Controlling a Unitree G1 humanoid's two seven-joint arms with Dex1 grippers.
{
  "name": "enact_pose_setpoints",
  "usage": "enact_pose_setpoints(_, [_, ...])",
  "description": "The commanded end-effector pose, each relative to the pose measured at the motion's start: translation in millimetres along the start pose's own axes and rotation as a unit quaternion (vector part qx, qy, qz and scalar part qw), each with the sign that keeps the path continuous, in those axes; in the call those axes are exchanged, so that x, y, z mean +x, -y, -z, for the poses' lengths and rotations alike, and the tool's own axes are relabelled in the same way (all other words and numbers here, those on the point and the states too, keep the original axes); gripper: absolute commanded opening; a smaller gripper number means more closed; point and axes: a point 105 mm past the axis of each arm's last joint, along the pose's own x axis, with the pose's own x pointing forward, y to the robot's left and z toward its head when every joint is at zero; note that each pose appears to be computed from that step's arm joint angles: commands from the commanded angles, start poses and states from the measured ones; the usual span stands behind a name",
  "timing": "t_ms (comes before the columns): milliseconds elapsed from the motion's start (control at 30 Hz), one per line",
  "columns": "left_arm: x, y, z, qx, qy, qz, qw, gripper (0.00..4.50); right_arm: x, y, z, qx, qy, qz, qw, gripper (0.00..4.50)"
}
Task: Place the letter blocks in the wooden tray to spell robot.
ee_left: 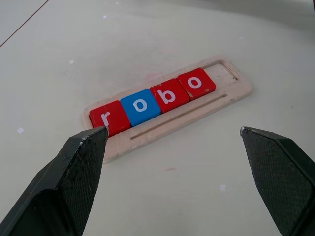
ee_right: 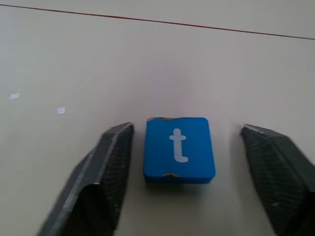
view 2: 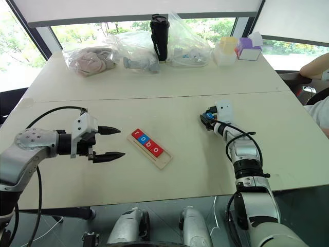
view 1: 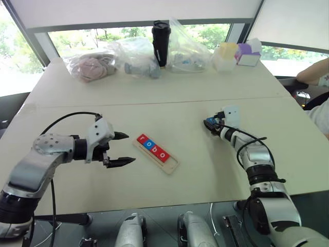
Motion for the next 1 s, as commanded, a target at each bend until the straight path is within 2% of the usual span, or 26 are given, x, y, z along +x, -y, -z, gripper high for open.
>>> enact_pose_setpoints(33, [0,1,-7,0.016,0.009,0.000,1.000,4.50,1,-6,-2,-0.010,0.005,-0.001,1.000,1.72])
enact_pose_setpoints(67, [-1,1,-7,0.016,0.009,0.000,1.000,4.50,1,-8,-1,-0.009,0.004,-0.002,1.000,1.23])
enact_pose_setpoints(167, [-1,1,-7,0.015,0.009,-0.002,1.000,4.50,-1,-8,-3,-0.006,0.010,0.004,1.000,1.26])
enact_pose_setpoints(300, [-1,2,-6,0.014,0.009,-0.001,1.000,4.50,-19,-2,-27,-0.007,0.051,0.017,0.999,1.26])
enact_pose_setpoints(433, [-1,2,-6,0.013,0.010,-0.001,1.000,4.50,-61,-8,-48,0.016,0.076,0.029,0.997,1.26])
enact_pose_setpoints(667, [4,3,-9,0.019,0.015,0.010,1.000,4.50,-112,-39,-27,0.096,0.030,0.076,0.992,1.26])
enact_pose_setpoints(1000, [6,-1,-8,0.023,0.010,0.019,1.000,4.50,-121,-77,2,0.147,-0.042,0.090,0.984,1.26])
